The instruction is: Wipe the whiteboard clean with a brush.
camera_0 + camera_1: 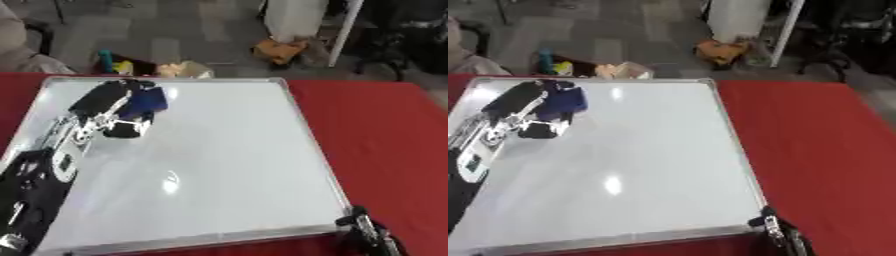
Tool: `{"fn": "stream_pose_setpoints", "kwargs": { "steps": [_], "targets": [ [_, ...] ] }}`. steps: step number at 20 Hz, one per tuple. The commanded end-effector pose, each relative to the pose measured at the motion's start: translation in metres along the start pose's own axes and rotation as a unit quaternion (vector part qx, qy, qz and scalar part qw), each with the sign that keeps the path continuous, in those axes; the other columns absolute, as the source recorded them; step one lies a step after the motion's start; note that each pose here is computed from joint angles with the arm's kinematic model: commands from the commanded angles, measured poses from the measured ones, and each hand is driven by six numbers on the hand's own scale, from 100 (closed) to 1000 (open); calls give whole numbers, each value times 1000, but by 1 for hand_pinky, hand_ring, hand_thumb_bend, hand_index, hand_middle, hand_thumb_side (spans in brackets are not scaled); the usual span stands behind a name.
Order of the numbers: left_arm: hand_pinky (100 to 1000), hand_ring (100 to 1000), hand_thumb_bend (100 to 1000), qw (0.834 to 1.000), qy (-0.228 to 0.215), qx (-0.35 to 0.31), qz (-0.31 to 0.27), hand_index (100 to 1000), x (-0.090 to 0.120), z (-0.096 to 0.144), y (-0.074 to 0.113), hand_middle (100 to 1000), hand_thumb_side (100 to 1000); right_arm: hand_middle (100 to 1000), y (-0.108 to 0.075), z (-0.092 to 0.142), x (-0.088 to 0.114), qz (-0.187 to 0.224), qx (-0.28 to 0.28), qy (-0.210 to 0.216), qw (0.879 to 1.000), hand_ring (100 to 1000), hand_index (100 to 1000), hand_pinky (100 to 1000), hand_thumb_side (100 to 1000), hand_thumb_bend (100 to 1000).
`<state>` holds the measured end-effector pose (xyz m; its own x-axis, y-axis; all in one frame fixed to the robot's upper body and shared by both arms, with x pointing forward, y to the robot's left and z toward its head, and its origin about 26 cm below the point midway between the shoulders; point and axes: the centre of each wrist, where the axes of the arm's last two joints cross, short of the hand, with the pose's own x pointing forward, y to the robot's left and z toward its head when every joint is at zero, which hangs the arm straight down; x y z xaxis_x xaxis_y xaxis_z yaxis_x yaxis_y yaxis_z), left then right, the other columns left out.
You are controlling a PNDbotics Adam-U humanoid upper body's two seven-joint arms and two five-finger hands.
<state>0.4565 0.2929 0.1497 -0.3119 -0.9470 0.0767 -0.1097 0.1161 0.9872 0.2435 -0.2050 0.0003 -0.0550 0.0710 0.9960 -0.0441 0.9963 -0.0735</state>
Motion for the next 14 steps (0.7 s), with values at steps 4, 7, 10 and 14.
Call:
{"fn": "stream_pose_setpoints", "kwargs": {
  "steps": [4, 7, 10, 14],
  "targets": [
    [688, 755, 100, 998, 61, 28, -14, 928, -20, -2, 12, 640, 278, 152, 0, -1, 5, 2, 3, -10, 1000, 352, 551, 419, 848, 100],
    [691, 754, 100, 997, 75, 18, -20, 925, -24, -2, 6, 641, 281, 152, 0, -1, 6, 2, 4, -12, 1000, 352, 551, 419, 848, 100],
    [695, 753, 100, 996, 82, 4, -26, 923, -26, -1, -3, 642, 290, 152, -1, -2, 7, 1, 4, -14, 1000, 352, 551, 419, 847, 100],
    [699, 752, 100, 995, 88, -16, -34, 922, -28, 1, -15, 643, 303, 152, -1, -2, 11, 0, 5, -20, 1000, 352, 551, 419, 843, 100]
  ]
}}
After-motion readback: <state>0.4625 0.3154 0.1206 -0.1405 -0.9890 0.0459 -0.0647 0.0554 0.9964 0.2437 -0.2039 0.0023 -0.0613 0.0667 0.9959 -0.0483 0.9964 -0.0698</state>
